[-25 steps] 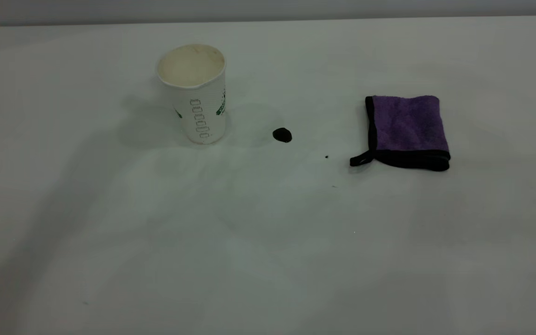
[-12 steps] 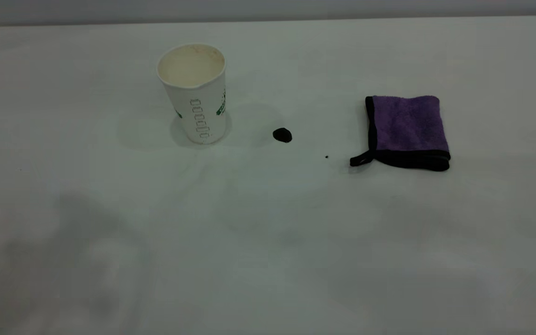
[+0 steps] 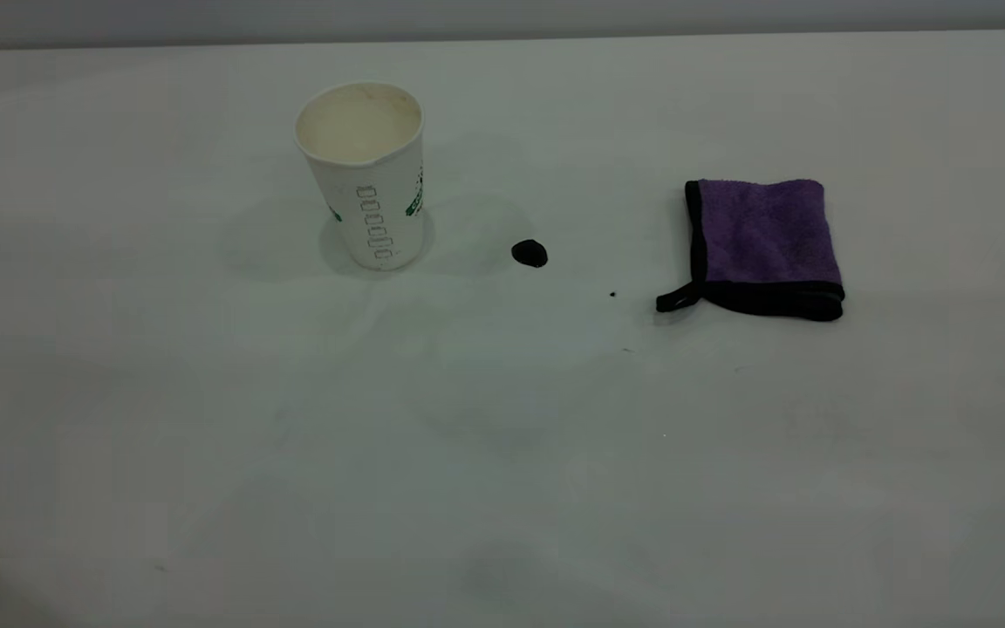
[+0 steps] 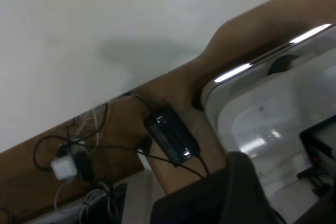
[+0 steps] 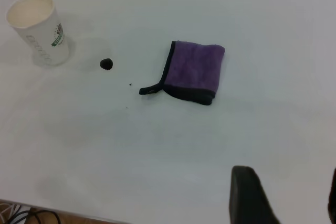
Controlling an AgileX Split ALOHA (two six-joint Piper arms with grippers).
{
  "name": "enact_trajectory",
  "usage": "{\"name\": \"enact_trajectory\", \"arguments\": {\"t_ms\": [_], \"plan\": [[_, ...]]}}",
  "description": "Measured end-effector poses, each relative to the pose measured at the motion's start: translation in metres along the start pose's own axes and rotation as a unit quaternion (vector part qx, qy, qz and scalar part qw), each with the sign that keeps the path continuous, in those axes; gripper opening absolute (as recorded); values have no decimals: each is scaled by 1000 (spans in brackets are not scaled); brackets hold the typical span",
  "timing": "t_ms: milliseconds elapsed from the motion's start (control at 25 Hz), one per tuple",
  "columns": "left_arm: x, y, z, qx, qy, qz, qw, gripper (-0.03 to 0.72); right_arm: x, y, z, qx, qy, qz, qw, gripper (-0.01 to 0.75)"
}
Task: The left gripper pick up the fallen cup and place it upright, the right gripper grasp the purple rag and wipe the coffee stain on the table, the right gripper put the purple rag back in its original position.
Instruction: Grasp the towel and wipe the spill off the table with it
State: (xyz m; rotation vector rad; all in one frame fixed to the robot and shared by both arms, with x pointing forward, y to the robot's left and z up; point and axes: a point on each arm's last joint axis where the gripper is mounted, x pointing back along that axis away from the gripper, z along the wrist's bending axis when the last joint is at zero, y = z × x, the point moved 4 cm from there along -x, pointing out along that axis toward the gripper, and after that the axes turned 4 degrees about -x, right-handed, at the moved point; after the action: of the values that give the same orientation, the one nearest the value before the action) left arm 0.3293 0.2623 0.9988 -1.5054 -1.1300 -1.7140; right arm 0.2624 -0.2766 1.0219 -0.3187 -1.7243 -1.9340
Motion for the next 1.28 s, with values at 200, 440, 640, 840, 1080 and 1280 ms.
{"name": "enact_trajectory", "arguments": {"t_ms": [200, 440, 640, 840, 1080, 1280], "plan": [[-10, -19, -1, 0, 11, -42, 999, 549, 0, 0, 0, 0, 0, 0, 1000, 406], [-5, -28, -2, -1, 17, -90, 996, 554, 0, 0, 0, 0, 0, 0, 1000, 406], [3, -36, -3, -2, 23, -140, 990, 554, 0, 0, 0, 0, 0, 0, 1000, 406], [11, -46, -1, 27, 42, -191, 980, 554, 0, 0, 0, 0, 0, 0, 1000, 406], [21, -62, 2, 111, 97, -256, 955, 554, 0, 0, 2, -5, 9, 0, 1000, 406], [28, -77, -3, 132, 128, -317, 930, 554, 0, 0, 3, -5, 12, -1, 1000, 406]]}}
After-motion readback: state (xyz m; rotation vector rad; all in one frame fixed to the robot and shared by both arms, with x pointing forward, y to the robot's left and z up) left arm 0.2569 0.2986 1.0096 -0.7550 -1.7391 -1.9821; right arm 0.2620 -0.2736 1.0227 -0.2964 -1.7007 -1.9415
